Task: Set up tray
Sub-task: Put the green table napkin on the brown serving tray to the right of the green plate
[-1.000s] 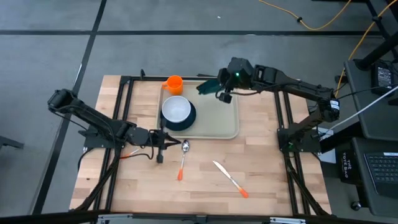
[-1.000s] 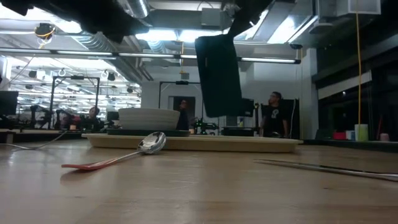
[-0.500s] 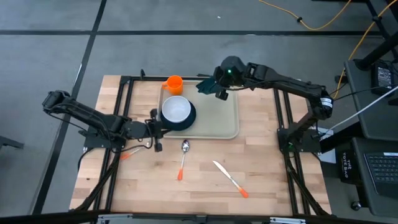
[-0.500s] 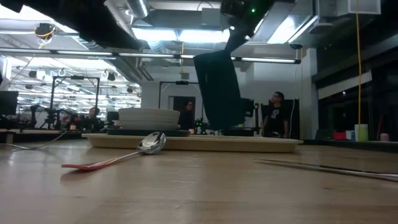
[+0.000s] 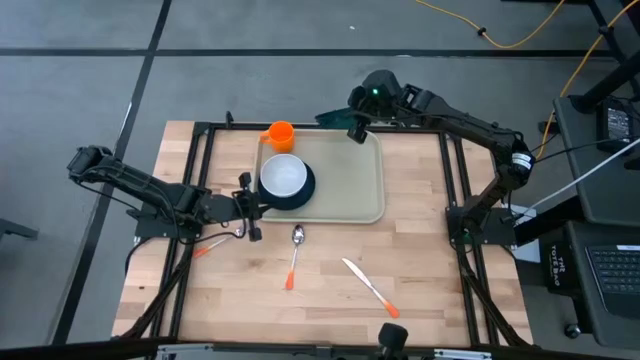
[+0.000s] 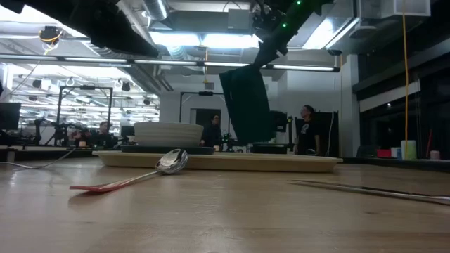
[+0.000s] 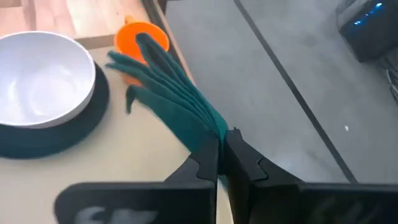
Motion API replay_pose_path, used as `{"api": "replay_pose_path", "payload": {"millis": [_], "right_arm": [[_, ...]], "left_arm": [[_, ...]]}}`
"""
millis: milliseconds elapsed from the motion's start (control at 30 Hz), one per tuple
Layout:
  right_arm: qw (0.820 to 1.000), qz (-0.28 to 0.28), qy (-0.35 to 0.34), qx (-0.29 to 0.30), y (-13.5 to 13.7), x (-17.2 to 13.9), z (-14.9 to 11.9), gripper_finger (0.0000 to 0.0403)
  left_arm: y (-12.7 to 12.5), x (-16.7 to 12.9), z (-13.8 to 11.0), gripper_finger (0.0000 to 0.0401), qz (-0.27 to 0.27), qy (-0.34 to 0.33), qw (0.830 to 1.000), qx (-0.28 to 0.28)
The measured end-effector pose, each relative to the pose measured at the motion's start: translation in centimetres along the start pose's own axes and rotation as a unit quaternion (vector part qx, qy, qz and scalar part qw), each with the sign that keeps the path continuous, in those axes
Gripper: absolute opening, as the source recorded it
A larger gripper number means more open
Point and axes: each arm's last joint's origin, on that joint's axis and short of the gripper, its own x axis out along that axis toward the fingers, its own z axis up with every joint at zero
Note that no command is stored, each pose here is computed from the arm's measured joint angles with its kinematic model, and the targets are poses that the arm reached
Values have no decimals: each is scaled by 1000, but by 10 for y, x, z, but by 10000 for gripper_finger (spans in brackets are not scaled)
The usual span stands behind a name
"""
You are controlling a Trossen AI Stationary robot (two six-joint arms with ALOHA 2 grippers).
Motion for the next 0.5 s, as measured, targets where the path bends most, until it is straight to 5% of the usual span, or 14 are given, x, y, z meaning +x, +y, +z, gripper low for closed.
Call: {"api": "replay_pose_path", "payload": {"millis": [500], "right_arm": [[994,71,80,12,26,53,-69,13]], "left_arm": [[0,0,4,4,-1,-19,1000,8]]}}
